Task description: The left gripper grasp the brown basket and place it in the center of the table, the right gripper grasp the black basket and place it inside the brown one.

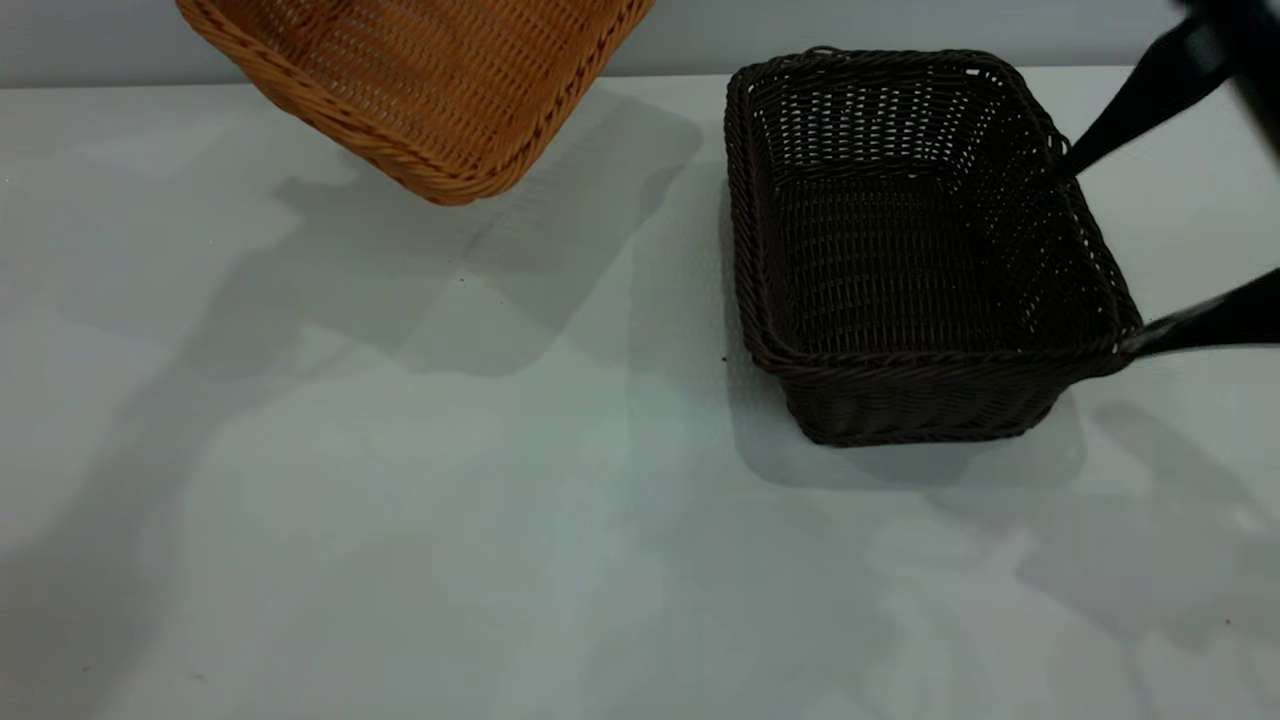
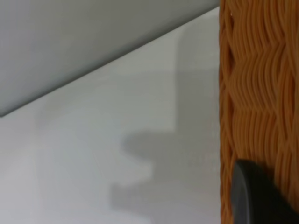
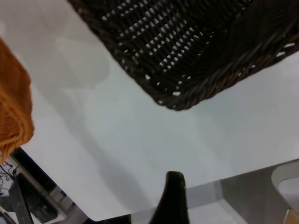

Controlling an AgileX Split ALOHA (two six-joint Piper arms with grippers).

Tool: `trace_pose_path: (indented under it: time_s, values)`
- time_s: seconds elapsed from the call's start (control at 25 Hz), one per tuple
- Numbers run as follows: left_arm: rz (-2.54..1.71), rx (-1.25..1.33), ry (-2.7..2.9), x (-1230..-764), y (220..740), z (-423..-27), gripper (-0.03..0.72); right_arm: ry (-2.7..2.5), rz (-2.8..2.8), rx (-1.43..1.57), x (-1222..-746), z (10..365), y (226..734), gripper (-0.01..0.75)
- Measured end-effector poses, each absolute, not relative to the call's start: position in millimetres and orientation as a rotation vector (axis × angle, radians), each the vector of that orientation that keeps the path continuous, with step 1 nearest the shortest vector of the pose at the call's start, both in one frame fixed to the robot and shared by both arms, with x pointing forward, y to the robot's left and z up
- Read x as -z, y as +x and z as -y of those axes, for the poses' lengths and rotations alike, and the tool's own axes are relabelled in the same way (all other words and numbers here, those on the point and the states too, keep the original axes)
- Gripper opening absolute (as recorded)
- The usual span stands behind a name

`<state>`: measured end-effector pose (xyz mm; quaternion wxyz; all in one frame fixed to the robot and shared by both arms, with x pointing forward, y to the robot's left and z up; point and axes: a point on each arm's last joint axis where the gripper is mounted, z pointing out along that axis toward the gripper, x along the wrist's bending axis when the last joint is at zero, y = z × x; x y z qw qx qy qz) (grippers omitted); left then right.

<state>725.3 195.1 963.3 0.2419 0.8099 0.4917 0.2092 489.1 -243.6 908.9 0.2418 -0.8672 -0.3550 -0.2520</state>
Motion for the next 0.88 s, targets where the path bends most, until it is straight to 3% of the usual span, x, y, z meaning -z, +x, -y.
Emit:
trace_pose_path:
  time_s: [0.88]
  values:
    - [-1.320, -0.581, 2.232, -963.4, 725.4, -195.1, 0.076, -2.505, 0.779, 0.628, -824.1, 229.8, 516.3, 0.593]
